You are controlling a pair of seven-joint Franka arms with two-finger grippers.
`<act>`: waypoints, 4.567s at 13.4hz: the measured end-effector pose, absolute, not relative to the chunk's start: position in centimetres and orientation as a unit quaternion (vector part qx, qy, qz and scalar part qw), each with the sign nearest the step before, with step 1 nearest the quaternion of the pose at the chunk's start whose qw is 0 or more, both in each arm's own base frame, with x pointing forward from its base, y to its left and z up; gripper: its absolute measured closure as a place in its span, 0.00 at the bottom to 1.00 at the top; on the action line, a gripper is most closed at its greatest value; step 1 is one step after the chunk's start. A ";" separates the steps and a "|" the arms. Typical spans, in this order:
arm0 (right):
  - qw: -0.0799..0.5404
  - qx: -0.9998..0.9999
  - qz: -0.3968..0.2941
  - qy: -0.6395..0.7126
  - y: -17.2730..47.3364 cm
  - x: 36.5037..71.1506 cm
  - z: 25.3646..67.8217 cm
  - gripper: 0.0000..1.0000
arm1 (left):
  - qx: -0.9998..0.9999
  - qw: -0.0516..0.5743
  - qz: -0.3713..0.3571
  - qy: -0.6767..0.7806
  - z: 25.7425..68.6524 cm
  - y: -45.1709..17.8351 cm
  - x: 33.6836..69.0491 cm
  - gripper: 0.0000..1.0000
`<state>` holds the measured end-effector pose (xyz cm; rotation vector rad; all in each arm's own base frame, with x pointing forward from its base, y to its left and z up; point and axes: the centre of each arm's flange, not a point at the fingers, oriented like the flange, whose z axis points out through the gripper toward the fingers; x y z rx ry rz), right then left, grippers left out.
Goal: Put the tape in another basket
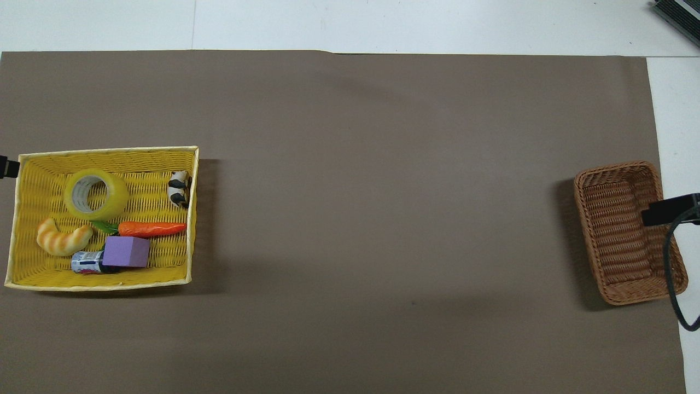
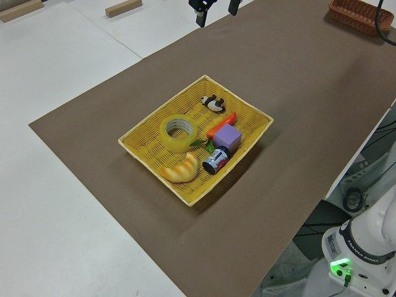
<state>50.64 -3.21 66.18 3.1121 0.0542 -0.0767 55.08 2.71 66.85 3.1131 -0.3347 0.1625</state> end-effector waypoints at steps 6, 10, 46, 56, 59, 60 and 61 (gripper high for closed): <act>0.013 0.999 -0.034 0.017 -3.2 50.4 66.1 0.00 | 0.992 0.004 0.048 -0.112 66.8 2.1 55.0 0.00; 0.013 0.999 -0.037 0.016 -3.3 50.3 66.0 0.00 | 0.992 0.004 0.047 -0.115 66.4 1.9 55.1 0.00; 0.013 0.999 -0.039 0.016 -3.4 50.2 65.9 0.00 | 0.987 0.014 0.056 -0.152 43.3 10.9 60.2 0.78; -0.110 0.994 -0.019 0.007 -1.3 51.5 58.9 0.00 | 0.987 0.089 0.025 -0.134 46.1 -9.9 58.0 0.78; -0.186 0.983 -0.013 0.000 1.5 52.0 56.2 0.00 | 0.987 0.112 0.029 -0.113 44.9 -15.7 56.8 0.78; -0.211 0.977 -0.012 0.000 3.0 52.1 54.9 0.00 | 0.987 0.118 0.029 -0.105 44.7 -17.5 56.3 0.78; -0.241 0.970 -0.012 0.003 4.5 52.3 53.2 0.00 | 0.986 0.131 0.027 -0.097 44.7 -19.2 55.8 0.78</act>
